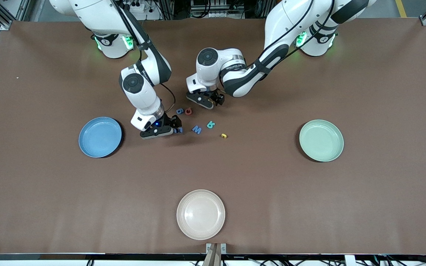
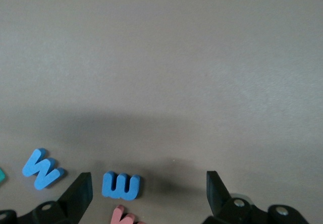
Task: Sort upper and lower case letters into plates
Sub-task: 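Lower the left gripper onto the H while the right gripper nears the E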
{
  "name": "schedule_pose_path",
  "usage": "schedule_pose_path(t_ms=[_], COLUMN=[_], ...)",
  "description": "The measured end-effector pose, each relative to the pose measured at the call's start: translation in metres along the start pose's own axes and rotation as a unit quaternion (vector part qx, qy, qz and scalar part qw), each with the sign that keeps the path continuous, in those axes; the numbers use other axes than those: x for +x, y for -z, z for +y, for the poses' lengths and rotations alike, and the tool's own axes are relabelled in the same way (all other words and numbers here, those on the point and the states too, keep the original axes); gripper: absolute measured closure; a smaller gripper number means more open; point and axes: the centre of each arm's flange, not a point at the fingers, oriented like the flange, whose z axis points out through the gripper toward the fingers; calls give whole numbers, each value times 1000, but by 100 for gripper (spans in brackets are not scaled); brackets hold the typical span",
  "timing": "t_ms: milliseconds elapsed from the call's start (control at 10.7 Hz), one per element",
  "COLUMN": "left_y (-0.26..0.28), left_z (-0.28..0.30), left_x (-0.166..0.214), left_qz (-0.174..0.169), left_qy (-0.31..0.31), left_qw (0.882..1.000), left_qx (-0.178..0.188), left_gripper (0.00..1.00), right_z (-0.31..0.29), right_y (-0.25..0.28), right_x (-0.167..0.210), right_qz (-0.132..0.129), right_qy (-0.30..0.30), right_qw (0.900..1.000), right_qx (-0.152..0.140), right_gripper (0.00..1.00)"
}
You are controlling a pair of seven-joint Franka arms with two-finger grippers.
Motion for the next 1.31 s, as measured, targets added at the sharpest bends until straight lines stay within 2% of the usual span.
schedule_pose_path(t_ms=[747, 1028, 1308], left_y=[-17, -17, -16], left_z=[7, 7, 7], left_x=[-7, -7, -6], left_qz=[-5, -4, 0], left_qy=[-14, -14, -19], left_qw=[1000, 1000, 1000], left_qx=[5, 5, 8], left_gripper=[21, 29, 42], right_z=[-19, -24, -31], right_y=[-30, -40, -47], right_x=[-10, -9, -9], right_qz=[-19, -21, -23], right_qy=[20, 24, 30], right_qw=[1000, 999, 999], right_qx=[-7, -9, -10], right_gripper=[0, 0, 2])
